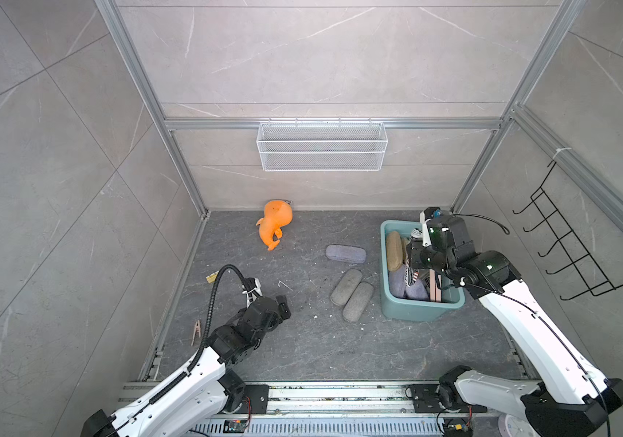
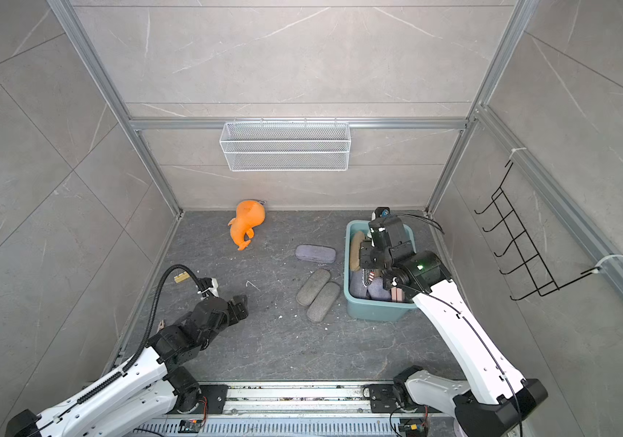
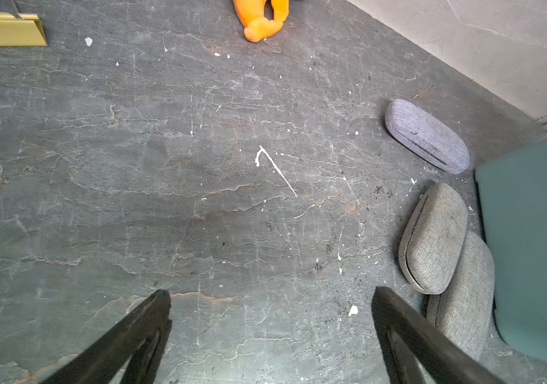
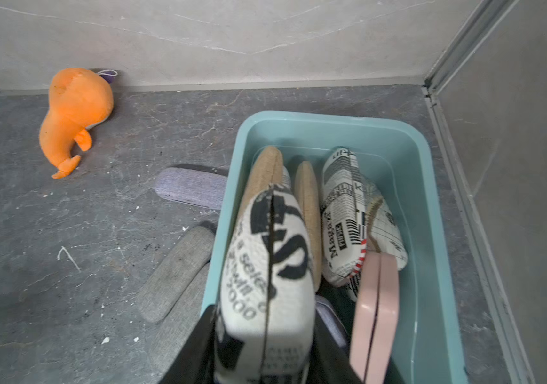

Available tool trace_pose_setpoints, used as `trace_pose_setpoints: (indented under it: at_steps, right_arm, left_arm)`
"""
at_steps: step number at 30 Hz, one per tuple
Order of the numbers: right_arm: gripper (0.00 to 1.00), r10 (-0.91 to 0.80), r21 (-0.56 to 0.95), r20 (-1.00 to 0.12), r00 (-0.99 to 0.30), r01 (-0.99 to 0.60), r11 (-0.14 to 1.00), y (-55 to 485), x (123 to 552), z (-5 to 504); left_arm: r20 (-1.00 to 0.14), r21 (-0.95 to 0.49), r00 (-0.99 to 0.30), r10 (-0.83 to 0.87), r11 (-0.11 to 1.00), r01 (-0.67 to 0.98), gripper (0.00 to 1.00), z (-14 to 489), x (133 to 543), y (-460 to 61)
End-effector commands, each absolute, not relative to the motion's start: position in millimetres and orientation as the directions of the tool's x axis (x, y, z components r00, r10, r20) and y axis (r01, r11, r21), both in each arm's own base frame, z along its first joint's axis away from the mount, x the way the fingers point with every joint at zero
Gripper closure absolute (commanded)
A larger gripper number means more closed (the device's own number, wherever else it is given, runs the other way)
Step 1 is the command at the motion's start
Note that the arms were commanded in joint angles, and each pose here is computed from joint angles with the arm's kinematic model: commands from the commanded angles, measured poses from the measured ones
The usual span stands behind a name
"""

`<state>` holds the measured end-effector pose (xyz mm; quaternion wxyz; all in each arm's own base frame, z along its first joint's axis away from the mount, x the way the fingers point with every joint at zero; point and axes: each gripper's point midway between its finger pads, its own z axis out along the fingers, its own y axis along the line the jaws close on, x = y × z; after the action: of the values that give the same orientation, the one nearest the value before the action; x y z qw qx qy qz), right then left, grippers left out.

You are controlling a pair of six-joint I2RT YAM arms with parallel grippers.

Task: Put the glasses cases into the storage boxes
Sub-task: Place the glasses case in the storage box.

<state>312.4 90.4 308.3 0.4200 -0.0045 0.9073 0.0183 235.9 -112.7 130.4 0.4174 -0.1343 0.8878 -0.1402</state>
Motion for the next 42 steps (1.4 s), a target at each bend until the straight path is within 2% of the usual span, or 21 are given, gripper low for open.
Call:
trace_pose_setpoints:
  at_steps: [1,12,21,27,32,39,42]
  right_arm:
    - [0.73,-0.004,-0.041,-0.768,-0.641,0.044,0.998,64.1,305.3,312.9]
    - [0.73,0.025,-0.100,-0.733,-0.680,0.144,0.984,30.3,317.1,290.1]
    - [0.73,-0.038,-0.288,-0.695,-0.718,0.229,0.930,-3.7,322.7,284.1]
    - [0.74,0.022,-0.102,-0.664,-0.747,0.120,0.987,38.4,346.7,245.0]
    - [0.75,0.022,-0.061,-0.653,-0.757,0.082,0.995,54.6,352.0,225.1]
    - [0.75,0.049,0.013,-0.685,-0.727,0.056,0.998,68.3,346.7,228.3]
    - [0.72,0.044,0.016,-0.664,-0.747,0.045,0.999,73.3,348.6,220.8]
  left_arm:
    - [-0.707,-0.403,-0.601,-0.373,0.911,-0.091,0.03,143.9,244.8,-124.8]
    - [-0.664,-0.363,-0.694,-0.279,0.931,-0.026,0.03,124.4,261.7,-160.3]
    - [-0.655,-0.352,-0.715,-0.244,0.936,0.003,0.03,122.1,264.3,-169.1]
    - [-0.673,-0.345,-0.703,-0.232,0.938,0.021,0.03,126.6,271.7,-173.9]
    - [-0.653,-0.343,-0.722,-0.227,0.939,0.015,0.03,126.2,270.4,-175.6]
    - [-0.637,-0.367,-0.730,-0.250,0.930,0.001,0.03,116.8,264.5,-173.8]
    - [-0.639,-0.368,-0.728,-0.250,0.930,0.003,0.03,118.4,264.9,-173.7]
